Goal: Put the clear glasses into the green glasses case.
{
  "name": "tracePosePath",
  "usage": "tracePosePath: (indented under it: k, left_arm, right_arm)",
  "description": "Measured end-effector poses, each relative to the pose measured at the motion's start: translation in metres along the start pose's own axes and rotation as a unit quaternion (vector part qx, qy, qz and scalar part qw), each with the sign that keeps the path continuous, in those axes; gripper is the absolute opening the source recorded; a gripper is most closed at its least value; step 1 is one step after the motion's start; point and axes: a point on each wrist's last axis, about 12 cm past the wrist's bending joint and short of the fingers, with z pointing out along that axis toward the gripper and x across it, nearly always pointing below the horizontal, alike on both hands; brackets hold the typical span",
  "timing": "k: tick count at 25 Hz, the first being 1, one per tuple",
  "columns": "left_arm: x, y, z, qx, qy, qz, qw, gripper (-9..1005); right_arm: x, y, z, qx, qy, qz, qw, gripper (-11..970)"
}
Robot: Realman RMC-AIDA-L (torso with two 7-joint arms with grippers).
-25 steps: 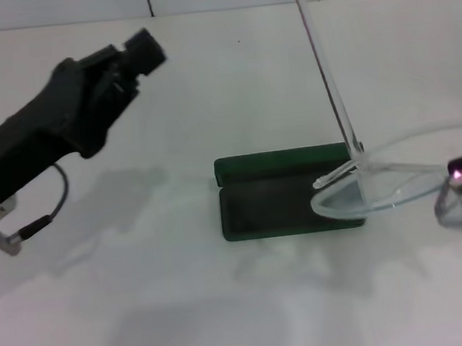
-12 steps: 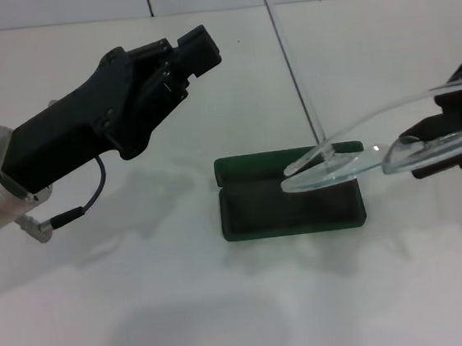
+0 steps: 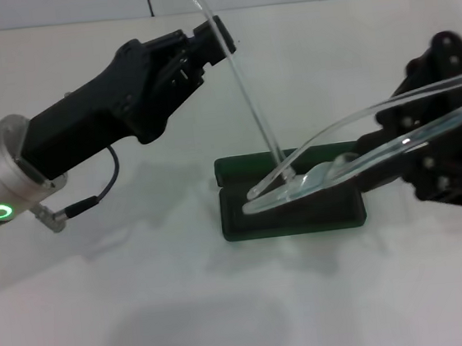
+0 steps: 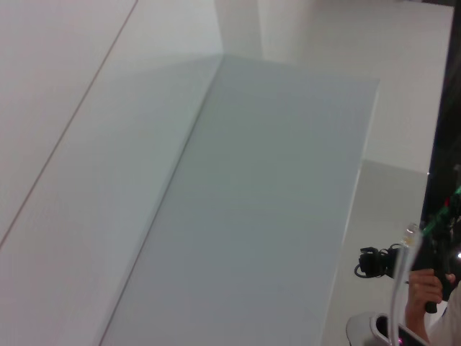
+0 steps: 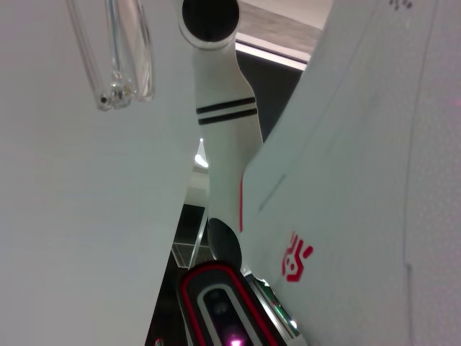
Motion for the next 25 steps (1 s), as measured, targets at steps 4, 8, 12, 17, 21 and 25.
tracePosePath:
  k: [4, 8, 12, 17, 21, 25]
  left_arm:
    - [0.001, 0.003, 0.007, 0.007, 0.005, -0.008, 1.000, 66]
    - [0.000, 0.002, 0.009, 0.014, 0.005, -0.006, 1.000, 66]
    - [0.000, 0.001, 0.009, 0.019, 0.003, -0.006, 1.000, 66]
    - [0.000, -0.003, 0.007, 0.030, 0.000, -0.003, 1.000, 66]
    - [0.001, -0.004, 0.005, 0.029, -0.001, -0.004, 1.000, 66]
    - [0.001, -0.004, 0.005, 0.029, 0.000, -0.005, 1.000, 66]
  right_arm:
    - [0.011, -0.003, 0.007, 0.001, 0.015, 0.013, 1.000, 53]
    - [0.016, -0.004, 0.010, 0.002, 0.025, 0.018, 1.000, 53]
    - [0.016, -0.004, 0.009, 0.006, 0.026, 0.019, 0.999, 52]
    - [0.017, -0.004, 0.008, 0.013, 0.030, 0.020, 0.999, 52]
    - [0.018, -0.003, 0.006, 0.022, 0.031, 0.021, 0.999, 52]
    - [0.020, -0.003, 0.004, 0.034, 0.036, 0.023, 0.998, 52]
